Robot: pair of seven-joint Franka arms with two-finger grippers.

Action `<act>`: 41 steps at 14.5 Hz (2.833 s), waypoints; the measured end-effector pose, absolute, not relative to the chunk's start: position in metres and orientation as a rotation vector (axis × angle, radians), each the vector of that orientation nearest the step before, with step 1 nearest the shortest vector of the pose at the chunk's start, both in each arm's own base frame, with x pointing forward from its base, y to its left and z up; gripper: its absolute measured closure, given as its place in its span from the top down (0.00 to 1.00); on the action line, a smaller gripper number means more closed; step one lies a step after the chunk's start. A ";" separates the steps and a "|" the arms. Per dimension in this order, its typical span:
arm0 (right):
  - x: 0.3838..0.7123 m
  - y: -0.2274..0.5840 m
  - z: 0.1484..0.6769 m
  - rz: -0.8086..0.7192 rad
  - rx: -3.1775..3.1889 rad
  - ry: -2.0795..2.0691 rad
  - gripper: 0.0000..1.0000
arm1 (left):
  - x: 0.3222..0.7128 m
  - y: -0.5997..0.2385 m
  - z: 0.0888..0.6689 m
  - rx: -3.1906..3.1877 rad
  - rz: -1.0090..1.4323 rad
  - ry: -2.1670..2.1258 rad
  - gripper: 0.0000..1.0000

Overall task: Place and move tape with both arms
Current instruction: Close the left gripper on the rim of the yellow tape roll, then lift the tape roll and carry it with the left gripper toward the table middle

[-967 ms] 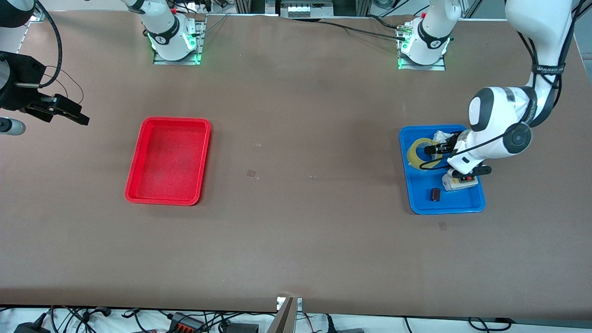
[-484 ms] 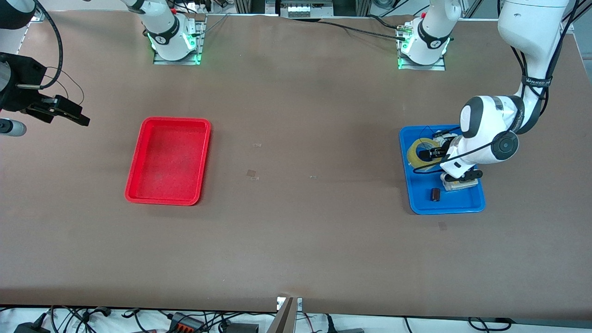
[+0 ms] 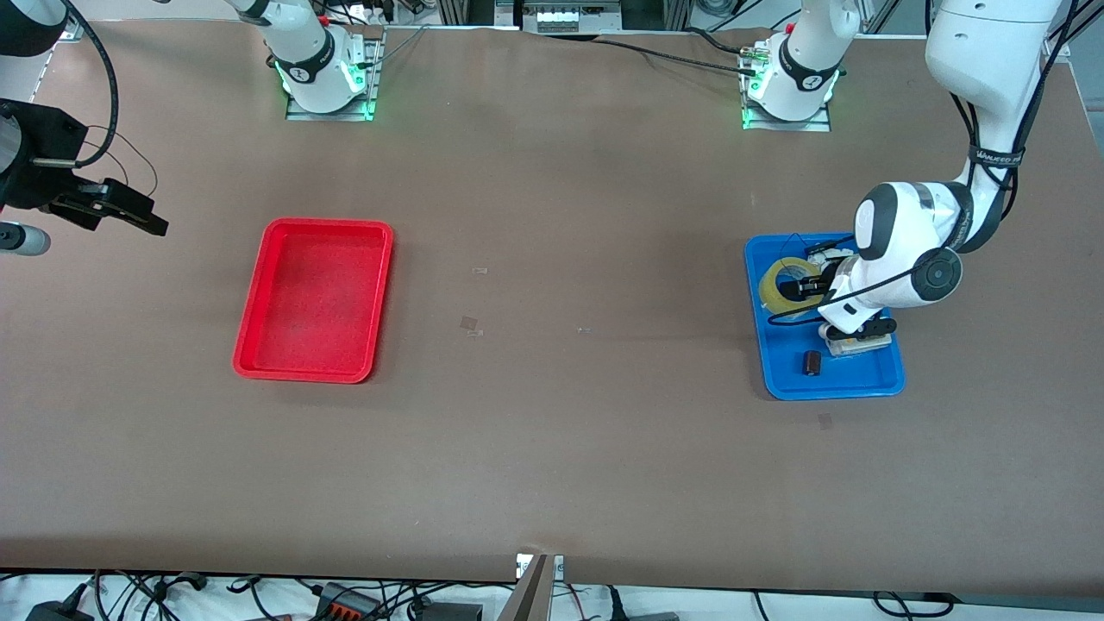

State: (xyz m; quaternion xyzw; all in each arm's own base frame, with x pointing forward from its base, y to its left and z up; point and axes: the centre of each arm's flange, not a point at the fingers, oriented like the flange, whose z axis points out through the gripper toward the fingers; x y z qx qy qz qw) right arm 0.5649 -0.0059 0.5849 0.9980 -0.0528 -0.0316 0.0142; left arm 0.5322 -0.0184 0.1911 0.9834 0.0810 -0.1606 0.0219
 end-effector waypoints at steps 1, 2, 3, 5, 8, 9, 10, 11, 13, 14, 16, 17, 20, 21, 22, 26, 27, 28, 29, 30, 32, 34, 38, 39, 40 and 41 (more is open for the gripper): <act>0.565 -0.006 0.585 -0.098 3.107 -0.164 0.99 | 0.532 -0.018 0.191 3.047 -0.497 0.251 0.85; 0.565 -0.006 0.584 -0.098 3.107 -0.164 0.99 | 0.533 -0.017 0.191 3.049 -0.495 0.252 0.79; 0.565 -0.006 0.584 -0.098 3.107 -0.164 0.99 | 0.533 -0.015 0.191 3.049 -0.495 0.257 0.67; 0.566 -0.006 0.584 -0.100 3.107 -0.164 0.99 | 0.533 -0.013 0.191 3.049 -0.495 0.261 0.38; 0.567 -0.006 0.582 -0.100 3.107 -0.164 0.99 | 0.533 -0.013 0.192 3.049 -0.494 0.259 0.28; 0.567 -0.006 0.582 -0.098 3.107 -0.164 0.99 | 0.533 -0.013 0.192 3.049 -0.494 0.259 0.28; 0.567 -0.006 0.582 -0.097 3.107 -0.164 0.99 | 0.533 -0.013 0.192 3.049 -0.494 0.259 0.28; 0.567 -0.006 0.582 -0.097 3.107 -0.164 0.99 | 0.533 -0.013 0.192 3.049 -0.494 0.259 0.28; 0.567 -0.006 0.582 -0.097 3.107 -0.164 0.99 | 0.533 -0.012 0.192 3.048 -0.498 0.259 0.28; 0.567 -0.006 0.582 -0.097 3.107 -0.164 0.99 | 0.534 -0.012 0.194 3.047 -0.504 0.259 0.28; 0.567 -0.006 0.582 -0.097 3.107 -0.164 0.99 | 0.537 -0.012 0.199 3.045 -0.509 0.259 0.24; 0.567 -0.006 0.582 -0.097 3.107 -0.164 0.99 | 0.539 -0.012 0.205 3.045 -0.508 0.259 0.24; 0.567 -0.006 0.582 -0.097 3.107 -0.164 0.99 | 0.548 -0.013 0.236 3.045 -0.498 0.256 0.24; 0.567 -0.006 0.582 -0.097 3.107 -0.164 0.99 | 0.552 -0.014 0.251 3.042 -0.515 0.250 0.24; 0.567 -0.006 0.582 -0.097 3.107 -0.164 0.99 | 0.558 -0.016 0.268 3.039 -0.531 0.241 0.24; 0.567 -0.006 0.582 -0.096 3.107 -0.164 0.99 | 0.578 -0.054 0.317 3.041 -0.503 0.232 0.24; 0.567 -0.006 0.582 -0.096 3.107 -0.164 0.99 | 0.579 -0.074 0.321 3.043 -0.493 0.250 0.24; 0.567 -0.006 0.582 -0.096 3.107 -0.164 0.99 | 0.579 -0.097 0.324 3.044 -0.490 0.271 0.24; 0.567 -0.006 0.582 -0.096 3.107 -0.164 0.99 | 0.578 -0.122 0.324 3.049 -0.491 0.291 0.24; 0.567 -0.006 0.582 -0.096 3.107 -0.164 0.99 | 0.576 -0.153 0.323 3.057 -0.494 0.311 0.24; 0.567 -0.006 0.582 -0.096 3.107 -0.164 0.99 | 0.566 -0.212 0.315 3.079 -0.507 0.354 0.24; 0.567 -0.006 0.582 -0.096 3.107 -0.164 0.99 | 0.557 -0.274 0.311 3.094 -0.496 0.431 0.24; 0.568 -0.006 0.581 -0.098 3.107 -0.164 0.99 | 0.537 -0.373 0.286 3.109 -0.504 0.554 0.24; 0.568 -0.006 0.580 -0.098 3.107 -0.164 0.99 | 0.532 -0.389 0.277 3.114 -0.513 0.569 0.24; 0.569 -0.006 0.580 -0.097 3.107 -0.164 0.99 | 0.528 -0.402 0.269 3.118 -0.517 0.582 0.24; 0.569 -0.006 0.579 -0.097 3.107 -0.164 0.99 | 0.525 -0.413 0.262 3.114 -0.500 0.590 0.24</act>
